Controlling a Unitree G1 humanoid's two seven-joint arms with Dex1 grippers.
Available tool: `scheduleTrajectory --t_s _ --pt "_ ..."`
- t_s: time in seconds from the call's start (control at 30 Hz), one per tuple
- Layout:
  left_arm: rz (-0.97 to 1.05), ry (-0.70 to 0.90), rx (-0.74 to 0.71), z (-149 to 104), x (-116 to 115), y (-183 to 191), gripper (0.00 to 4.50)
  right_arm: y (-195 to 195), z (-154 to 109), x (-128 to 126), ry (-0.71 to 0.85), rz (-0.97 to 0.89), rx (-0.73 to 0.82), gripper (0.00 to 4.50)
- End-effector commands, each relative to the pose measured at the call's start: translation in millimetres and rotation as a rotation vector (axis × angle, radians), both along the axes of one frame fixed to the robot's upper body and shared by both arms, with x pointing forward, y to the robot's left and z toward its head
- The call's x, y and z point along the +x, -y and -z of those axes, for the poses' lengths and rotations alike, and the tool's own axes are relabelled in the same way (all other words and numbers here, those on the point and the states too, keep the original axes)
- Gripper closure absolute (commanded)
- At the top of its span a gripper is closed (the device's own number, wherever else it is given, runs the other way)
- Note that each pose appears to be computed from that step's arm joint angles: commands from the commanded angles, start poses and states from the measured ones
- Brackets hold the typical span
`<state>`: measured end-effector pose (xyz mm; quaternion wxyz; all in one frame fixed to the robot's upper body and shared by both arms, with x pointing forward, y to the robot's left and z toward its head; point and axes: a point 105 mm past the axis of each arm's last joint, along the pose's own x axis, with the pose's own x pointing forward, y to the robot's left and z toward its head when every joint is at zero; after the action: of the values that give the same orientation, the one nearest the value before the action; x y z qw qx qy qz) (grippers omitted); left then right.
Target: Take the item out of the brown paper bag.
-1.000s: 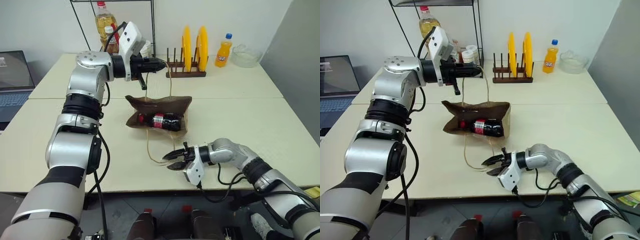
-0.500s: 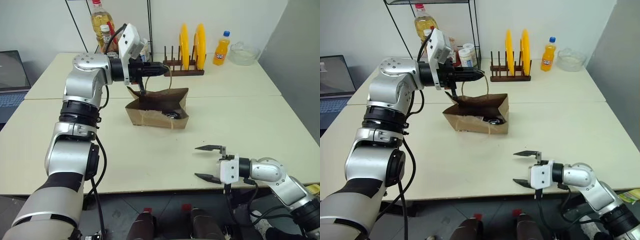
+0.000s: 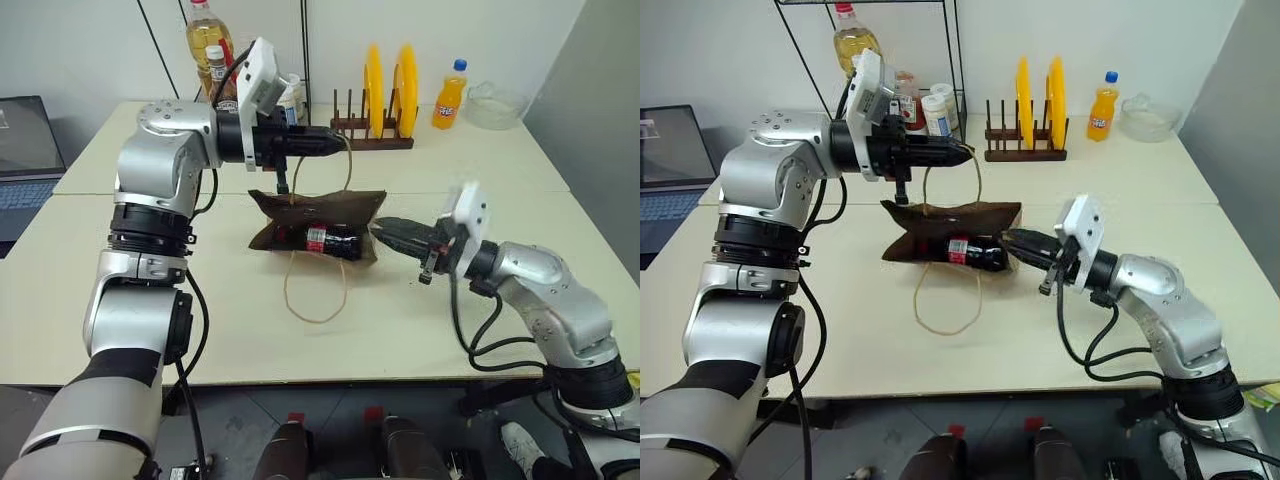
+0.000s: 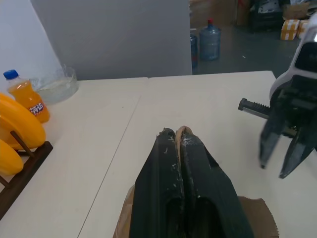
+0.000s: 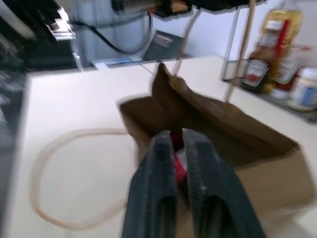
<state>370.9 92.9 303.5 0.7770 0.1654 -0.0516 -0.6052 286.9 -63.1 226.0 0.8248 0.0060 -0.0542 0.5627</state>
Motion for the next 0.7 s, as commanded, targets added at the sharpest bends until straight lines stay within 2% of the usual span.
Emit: scheduleTrajectory --t_s 0.03,0.13,0.37,0.6,0.67,0.7 --pt "0.021 0.045 -0.018 -14 -7 1 4.5 -24 -18 -16 -0.041 -0.133 0.076 4.49" --pt "0.024 0.044 -0.02 -15 -7 3 4.5 -47 -17 -14 -0.049 -0.176 0.093 4.49" --pt "0.038 0.033 -0.017 -14 -11 4 4.5 -90 -1 8 -0.002 -0.216 0.106 4.49" --pt "0.04 0.032 -0.017 -15 -15 3 4.5 -102 14 42 0.036 -0.171 0.069 4.49" --pt "0.038 0.033 -0.02 -15 -15 3 4.5 -101 21 52 0.044 -0.123 0.037 4.49" --pt "0.037 0.033 -0.02 -14 -15 3 4.5 -99 30 64 0.069 -0.051 -0.031 4.49"
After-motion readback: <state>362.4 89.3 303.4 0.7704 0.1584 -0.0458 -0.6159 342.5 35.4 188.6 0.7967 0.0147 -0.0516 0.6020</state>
